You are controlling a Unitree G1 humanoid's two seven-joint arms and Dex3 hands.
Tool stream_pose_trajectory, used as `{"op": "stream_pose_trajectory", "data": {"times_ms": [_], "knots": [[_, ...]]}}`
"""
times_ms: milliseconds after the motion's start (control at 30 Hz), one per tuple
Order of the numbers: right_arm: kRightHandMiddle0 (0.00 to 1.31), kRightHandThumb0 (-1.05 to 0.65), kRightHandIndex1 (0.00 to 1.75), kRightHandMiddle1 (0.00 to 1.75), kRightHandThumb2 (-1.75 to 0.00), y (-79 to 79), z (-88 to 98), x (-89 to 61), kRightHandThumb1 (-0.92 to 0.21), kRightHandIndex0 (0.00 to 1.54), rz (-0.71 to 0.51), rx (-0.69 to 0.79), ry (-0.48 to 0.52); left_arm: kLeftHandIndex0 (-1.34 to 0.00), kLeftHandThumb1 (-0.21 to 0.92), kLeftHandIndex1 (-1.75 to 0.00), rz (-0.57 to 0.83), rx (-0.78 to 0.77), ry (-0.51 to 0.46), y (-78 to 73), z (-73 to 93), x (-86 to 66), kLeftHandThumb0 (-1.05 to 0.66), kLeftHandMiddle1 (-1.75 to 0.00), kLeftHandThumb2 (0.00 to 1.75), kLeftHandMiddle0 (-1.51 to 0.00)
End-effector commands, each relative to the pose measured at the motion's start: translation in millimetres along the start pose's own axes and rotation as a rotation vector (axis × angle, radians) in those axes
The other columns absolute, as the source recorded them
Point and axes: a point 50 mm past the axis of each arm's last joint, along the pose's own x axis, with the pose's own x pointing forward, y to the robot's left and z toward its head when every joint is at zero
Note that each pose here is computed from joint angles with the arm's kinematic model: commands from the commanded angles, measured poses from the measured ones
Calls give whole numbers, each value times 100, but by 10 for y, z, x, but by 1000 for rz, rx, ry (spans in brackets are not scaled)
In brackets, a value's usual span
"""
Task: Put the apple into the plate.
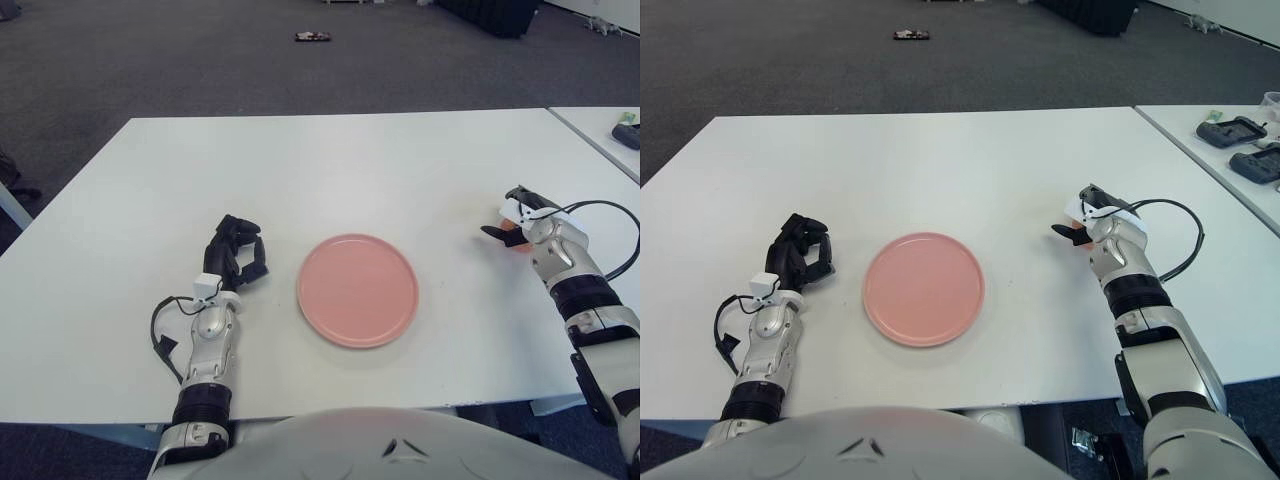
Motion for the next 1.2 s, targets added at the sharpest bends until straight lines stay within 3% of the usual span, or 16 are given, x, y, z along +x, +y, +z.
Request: {"op": "stream_pose_trajectory", "data": {"times_ms": [0, 367, 700, 933, 1100, 1167], "knots": [[0, -88, 91, 68, -89, 386, -114, -60, -50, 0, 169, -12, 48, -56, 38, -175, 1, -6, 33, 28, -53, -35, -46, -175, 125, -98], [0, -89, 82, 85, -84, 295, -151, -277, -53, 0, 121, -28, 77, -55, 38, -175, 6, -18, 28, 26, -48, -40, -46, -175, 124, -95], [0, -81, 116, 84, -99, 317, -214, -412, -36, 0, 52, 58, 120, -55, 39, -175, 8, -22, 35, 18, -46, -47, -45, -175, 124, -95], [0, -80, 121, 88, -101, 321, -230, -438, -34, 0, 29, 67, 121, -55, 38, -175, 11, -23, 37, 20, -47, -44, -45, -175, 125, -95], [0, -77, 122, 103, -103, 334, -246, -448, -34, 0, -3, 98, 141, -56, 38, -175, 12, -24, 34, 20, -45, -35, -46, -175, 125, -96], [0, -72, 134, 128, -109, 333, -249, -451, -31, 0, -20, 115, 155, -56, 38, -175, 11, -26, 33, 20, -43, -34, -46, -175, 125, -97]]}}
